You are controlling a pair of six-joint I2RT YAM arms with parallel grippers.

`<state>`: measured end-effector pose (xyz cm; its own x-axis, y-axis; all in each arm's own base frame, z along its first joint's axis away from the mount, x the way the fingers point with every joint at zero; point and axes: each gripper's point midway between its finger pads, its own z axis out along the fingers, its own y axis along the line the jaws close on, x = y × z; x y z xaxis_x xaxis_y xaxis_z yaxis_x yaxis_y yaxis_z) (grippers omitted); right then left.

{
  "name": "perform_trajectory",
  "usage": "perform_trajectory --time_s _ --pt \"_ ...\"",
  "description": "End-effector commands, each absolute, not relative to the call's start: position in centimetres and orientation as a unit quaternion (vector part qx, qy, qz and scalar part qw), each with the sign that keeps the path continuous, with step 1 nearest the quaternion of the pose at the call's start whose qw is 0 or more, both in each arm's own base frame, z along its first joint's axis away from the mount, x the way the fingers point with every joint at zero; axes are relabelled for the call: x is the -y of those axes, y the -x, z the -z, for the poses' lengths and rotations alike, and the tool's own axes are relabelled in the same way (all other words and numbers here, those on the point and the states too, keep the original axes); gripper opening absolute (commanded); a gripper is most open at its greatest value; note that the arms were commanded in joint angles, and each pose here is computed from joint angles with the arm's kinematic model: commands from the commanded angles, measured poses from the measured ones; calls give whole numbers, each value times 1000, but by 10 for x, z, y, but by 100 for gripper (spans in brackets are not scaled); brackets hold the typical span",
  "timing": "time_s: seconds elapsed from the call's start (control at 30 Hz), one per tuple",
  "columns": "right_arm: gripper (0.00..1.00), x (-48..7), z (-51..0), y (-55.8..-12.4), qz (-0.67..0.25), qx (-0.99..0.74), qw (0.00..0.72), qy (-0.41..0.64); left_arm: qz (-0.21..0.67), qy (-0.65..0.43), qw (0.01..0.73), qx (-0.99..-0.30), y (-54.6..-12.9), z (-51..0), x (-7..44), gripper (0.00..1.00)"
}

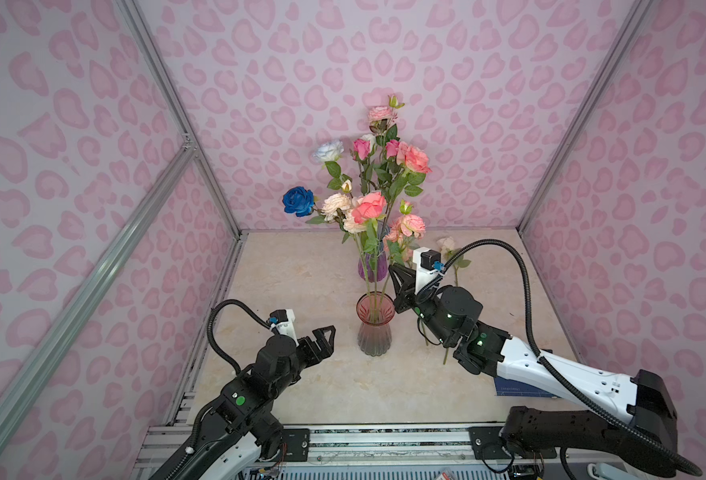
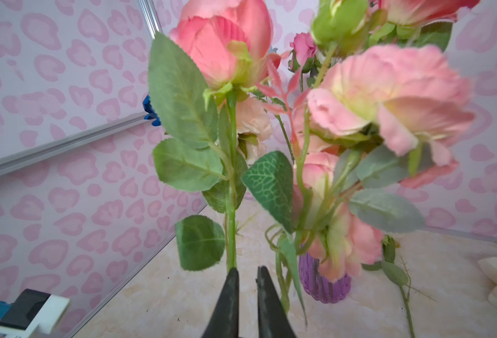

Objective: Arrange the flowers into the vase
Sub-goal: 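Lower the pink rose stem into the red-grey vase with the right gripper, then open the right gripper and move it down to the loose cream rose stem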

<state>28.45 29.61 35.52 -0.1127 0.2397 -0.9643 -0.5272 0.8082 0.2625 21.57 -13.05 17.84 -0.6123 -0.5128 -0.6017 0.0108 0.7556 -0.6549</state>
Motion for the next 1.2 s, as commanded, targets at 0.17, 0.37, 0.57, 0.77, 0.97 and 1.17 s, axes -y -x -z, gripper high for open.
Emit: perform_trajectory --time_s 0.17,0.37,0.57,0.77,0.97,1.17 --pt "15 -249 -360 -270 -277 -684 673 46 341 140 422 -829 -221 -190 141 100" --pt "24 -174 -304 -308 -207 -763 611 -37 338 127 419 -833 -226 -189 147 100" --pt "31 -86 -200 -348 -110 -873 454 -141 290 170 408 -849 -233 -169 134 100" --pt "35 -44 -130 -375 -35 -924 337 -180 250 198 363 -876 -236 -135 133 100" --pt "35 -44 -81 -413 -38 -960 233 -153 233 171 331 -898 -234 -122 142 100" --pt "36 -47 -57 -423 -49 -964 211 -155 224 173 334 -899 -234 -115 137 100"
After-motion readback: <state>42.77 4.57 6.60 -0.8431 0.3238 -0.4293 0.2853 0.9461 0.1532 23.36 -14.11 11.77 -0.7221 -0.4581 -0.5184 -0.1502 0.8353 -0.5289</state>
